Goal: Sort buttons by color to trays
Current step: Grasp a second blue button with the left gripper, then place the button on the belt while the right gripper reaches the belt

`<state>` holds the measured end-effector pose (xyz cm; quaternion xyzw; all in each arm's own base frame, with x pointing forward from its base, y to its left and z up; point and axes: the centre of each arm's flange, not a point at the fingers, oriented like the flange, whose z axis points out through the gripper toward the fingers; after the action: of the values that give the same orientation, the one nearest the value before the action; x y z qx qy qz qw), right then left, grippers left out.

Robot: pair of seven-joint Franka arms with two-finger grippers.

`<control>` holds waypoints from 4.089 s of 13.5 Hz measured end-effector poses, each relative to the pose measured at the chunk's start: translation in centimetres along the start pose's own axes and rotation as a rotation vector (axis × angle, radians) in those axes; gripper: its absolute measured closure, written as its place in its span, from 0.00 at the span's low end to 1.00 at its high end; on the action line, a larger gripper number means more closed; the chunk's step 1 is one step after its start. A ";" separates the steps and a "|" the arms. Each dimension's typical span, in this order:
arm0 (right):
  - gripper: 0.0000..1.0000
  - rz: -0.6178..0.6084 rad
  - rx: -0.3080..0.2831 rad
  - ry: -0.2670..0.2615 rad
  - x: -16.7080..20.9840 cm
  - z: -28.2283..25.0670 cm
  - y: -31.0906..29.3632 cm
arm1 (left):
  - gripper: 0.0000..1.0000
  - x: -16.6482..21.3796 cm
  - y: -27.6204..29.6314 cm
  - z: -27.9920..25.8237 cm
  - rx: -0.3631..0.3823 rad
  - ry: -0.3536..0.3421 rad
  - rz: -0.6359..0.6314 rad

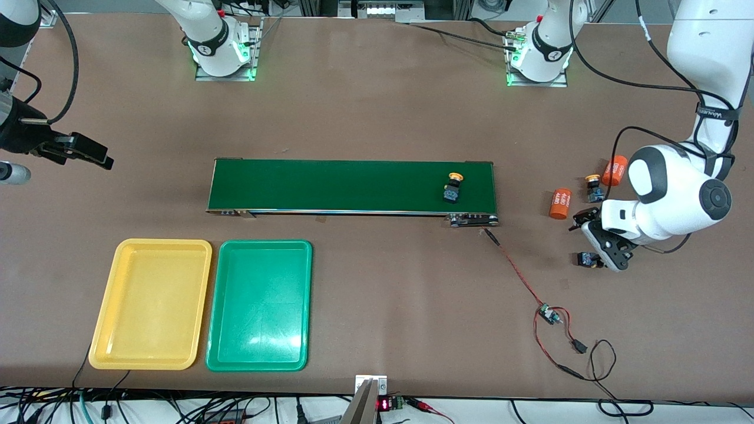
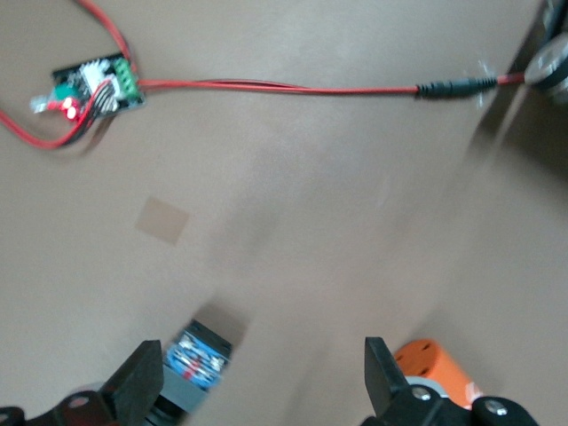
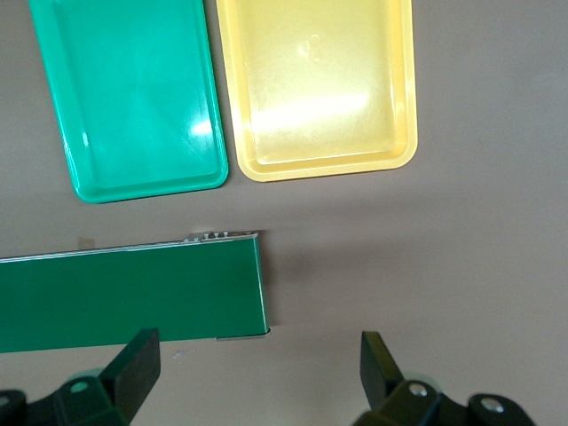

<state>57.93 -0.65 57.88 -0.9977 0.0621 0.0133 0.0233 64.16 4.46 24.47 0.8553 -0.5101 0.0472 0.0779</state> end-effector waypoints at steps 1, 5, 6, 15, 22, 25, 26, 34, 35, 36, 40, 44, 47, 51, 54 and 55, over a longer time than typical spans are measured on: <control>0.00 0.000 0.000 0.000 0.0 0.0 0.0 | 0.00 0.1 -0.7 0.4 0.002 0.002 0.079; 0.00 -0.001 0.000 -0.001 0.0 0.0 0.0 | 0.00 -0.1 -3.2 2.8 0.002 0.011 0.291; 0.00 -0.001 0.000 -0.002 0.0 0.0 -0.1 | 0.00 -0.7 -3.5 3.3 -0.003 0.010 0.308; 0.00 -0.011 -0.002 -0.016 -0.2 0.6 -0.6 | 0.00 -3.6 -4.3 5.6 -0.035 0.006 0.435; 0.00 -0.018 -0.002 -0.019 -0.2 0.7 -0.9 | 0.04 -4.7 -4.1 7.4 -0.065 0.007 0.434; 0.00 -0.023 -0.002 -0.023 -0.3 0.8 -1.2 | 0.36 -4.5 -4.2 7.1 -0.058 0.008 0.436; 0.00 -0.026 -0.003 -0.026 -0.4 0.8 -1.4 | 0.47 -4.5 -4.2 6.9 -0.061 0.008 0.435; 0.00 -0.052 -0.004 -0.043 -0.8 1.0 -2.8 | 0.56 -2.9 -2.5 3.3 -0.101 -0.005 0.257; 0.00 -0.056 -0.004 -0.046 -0.8 1.0 -3.1 | 0.57 -2.0 -1.9 2.2 -0.111 -0.012 0.209; 0.00 -0.060 -0.004 -0.051 -0.9 1.1 -3.3 | 0.57 -1.1 -1.1 1.4 -0.117 -0.020 0.161; 0.00 -0.067 -0.006 -0.075 -1.6 2.1 -3.6 | 0.57 4.0 4.2 -0.4 -0.121 -0.066 -0.050; 0.00 -0.074 0.005 -0.026 -3.9 4.5 -4.2 | 0.57 9.9 10.8 -1.3 -0.122 -0.126 -0.267; 0.00 -0.070 0.001 0.004 -7.3 7.1 -7.1 | 0.57 12.2 13.4 -1.9 -0.103 -0.144 -0.441; 0.00 -0.074 -0.003 0.048 -11.4 10.3 -7.4 | 0.57 14.3 17.3 -2.3 -0.073 -0.176 -0.720; 0.00 -0.034 -0.016 0.047 -13.1 11.3 -9.0 | 0.57 15.8 19.8 -2.4 -0.050 -0.190 -0.865; 0.00 -0.021 -0.026 0.049 -13.8 11.7 -10.9 | 0.57 16.2 20.3 -2.4 -0.044 -0.187 -0.888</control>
<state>45.34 12.45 47.13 -0.9985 0.0522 -0.0105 0.0090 53.99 -18.63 31.12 0.9899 -0.0994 -0.0792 0.0625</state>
